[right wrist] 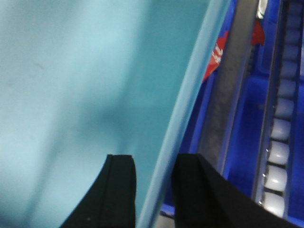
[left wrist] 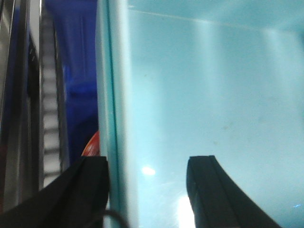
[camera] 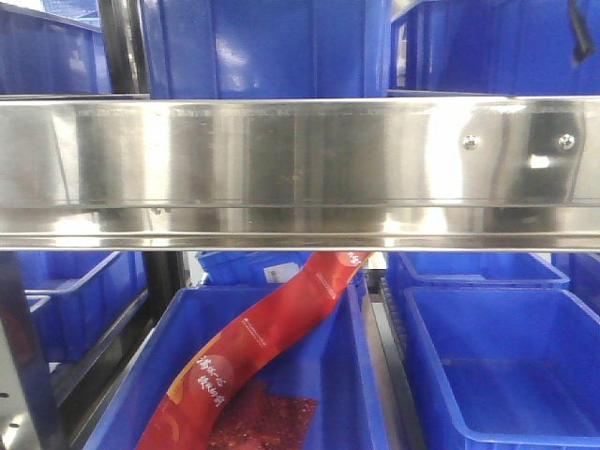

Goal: Move two blue bins to right shelf middle
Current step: 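Raise the teal bin with both grippers above the upper shelf, then lower the teal bin onto the upper shelf and open both grippers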

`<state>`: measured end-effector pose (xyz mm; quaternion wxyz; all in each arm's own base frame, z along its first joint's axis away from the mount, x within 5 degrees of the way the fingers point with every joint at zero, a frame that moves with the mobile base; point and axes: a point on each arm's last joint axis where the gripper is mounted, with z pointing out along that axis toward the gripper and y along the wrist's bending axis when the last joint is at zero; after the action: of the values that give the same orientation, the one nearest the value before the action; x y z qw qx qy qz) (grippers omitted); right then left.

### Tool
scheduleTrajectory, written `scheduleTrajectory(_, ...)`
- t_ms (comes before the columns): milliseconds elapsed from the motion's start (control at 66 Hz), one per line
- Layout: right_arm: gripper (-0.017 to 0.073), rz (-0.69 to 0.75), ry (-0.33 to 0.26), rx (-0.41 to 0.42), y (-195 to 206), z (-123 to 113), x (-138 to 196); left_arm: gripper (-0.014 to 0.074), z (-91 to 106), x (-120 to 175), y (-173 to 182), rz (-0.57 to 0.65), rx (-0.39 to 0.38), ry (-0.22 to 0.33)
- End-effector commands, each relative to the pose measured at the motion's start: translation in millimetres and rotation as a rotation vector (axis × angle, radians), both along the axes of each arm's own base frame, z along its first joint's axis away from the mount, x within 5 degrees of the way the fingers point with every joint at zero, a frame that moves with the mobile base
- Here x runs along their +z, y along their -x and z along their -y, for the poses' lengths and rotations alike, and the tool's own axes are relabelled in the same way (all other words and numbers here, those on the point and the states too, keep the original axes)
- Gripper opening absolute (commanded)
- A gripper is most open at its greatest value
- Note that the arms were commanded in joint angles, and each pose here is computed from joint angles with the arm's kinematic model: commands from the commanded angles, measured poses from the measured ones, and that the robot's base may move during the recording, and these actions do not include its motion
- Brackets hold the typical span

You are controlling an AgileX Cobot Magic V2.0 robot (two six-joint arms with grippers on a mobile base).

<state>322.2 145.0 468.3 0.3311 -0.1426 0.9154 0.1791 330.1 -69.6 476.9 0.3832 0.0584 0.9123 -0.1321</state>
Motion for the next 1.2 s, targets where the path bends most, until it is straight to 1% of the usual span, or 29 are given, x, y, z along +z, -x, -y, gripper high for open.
scheduleTrajectory(0,-0.0154,0.063,-0.064,0.055,-7,-11,1,-0.0111,15.8,-12,4,-0.031,-0.071,0.015)
scheduleTrajectory(136,-0.0154,0.022,-0.049,0.056,-20,-17,-15,-0.0111,17.6,-39,-1,-0.124,-0.072,-0.007)
scheduleTrajectory(273,-0.0154,-0.016,-0.035,0.068,-30,-27,-31,-0.0111,18.2,-58,-4,-0.187,-0.071,-0.019)
scheduleTrajectory(379,-0.0154,-0.04,-0.027,0.079,-35,-34,-40,-0.0111,19.0,-66,-10,-0.209,-0.07,-0.028)
scheduleTrajectory(485,-0.0148,-0.058,-0.02,0.079,-40,-36,-48,-0.0111,20.3,-73,-16,-0.23,-0.072,-0.033)
scheduleTrajectory(545,-0.0113,-0.066,-0.017,0.079,-43,-37,-52,-0.0111,21.0,-78,-20,-0.24,-0.078,-0.04)
scheduleTrajectory(591,-0.0065,-0.073,-0.014,0.079,-44,-38,-55,-0.0111,21.6,-81,-22,-0.245,-0.086,-0.045)
scheduleTrajectory(666,0.0069,-0.08,-0.012,0.078,-46,-39,-58,-0.0096,22.1,-84,-24,-0.253,-0.086,-0.046)
scheduleTrajectory(697,0.013,-0.082,-0.011,0.078,-47,-39,-59,-0.0067,21.9,-84,-24,-0.251,-0.085,-0.049)
scheduleTrajectory(727,0.0211,-0.084,-0.01,0.078,-48,-39,-60,-0.0033,21.5,-84,-24,-0.248,-0.083,-0.052)
scheduleTrajectory(742,0.0227,-0.085,-0.01,0.078,-48,-40,-60,-0.0023,21.3,-84,-25,-0.245,-0.082,-0.054)
scheduleTrajectory(772,0.0295,-0.086,-0.009,0.078,-48,-40,-60,0.0035,20.5,-84,-25,-0.239,-0.077,-0.063)
scheduleTrajectory(787,0.0343,-0.086,-0.009,0.078,-48,-40,-60,0.0063,20.2,-84,-25,-0.238,-0.076,-0.067)
scheduleTrajectory(833,0.0424,-0.084,-0.004,0.076,-48,-39,-61,0.0157,19.9,-84,-26,-0.233,-0.074,-0.07)
scheduleTrajectory(893,0.0499,-0.082,0.001,0.074,-49,-39,-61,0.033,19.1,-84,-26,-0.232,-0.071,-0.079)
scheduleTrajectory(924,0.0514,-0.079,0.007,0.072,-49,-38,-61,0.0459,19.0,-84,-26,-0.232,-0.07,-0.08)
scheduleTrajectory(984,0.0517,-0.073,0.014,0.069,-48,-37,-59,0.0627,19.0,-84,-26,-0.232,-0.07,-0.08)
scheduleTrajectory(1105,0.0517,-0.059,0.011,0.068,-45,-35,-54,0.0545,18.2,-79,-22,-0.22,-0.071,-0.079)
scheduleTrajectory(1181,0.0512,-0.039,0.014,0.064,-40,-33,-47,0.0536,17.1,-72,-17,-0.201,-0.07,-0.076)
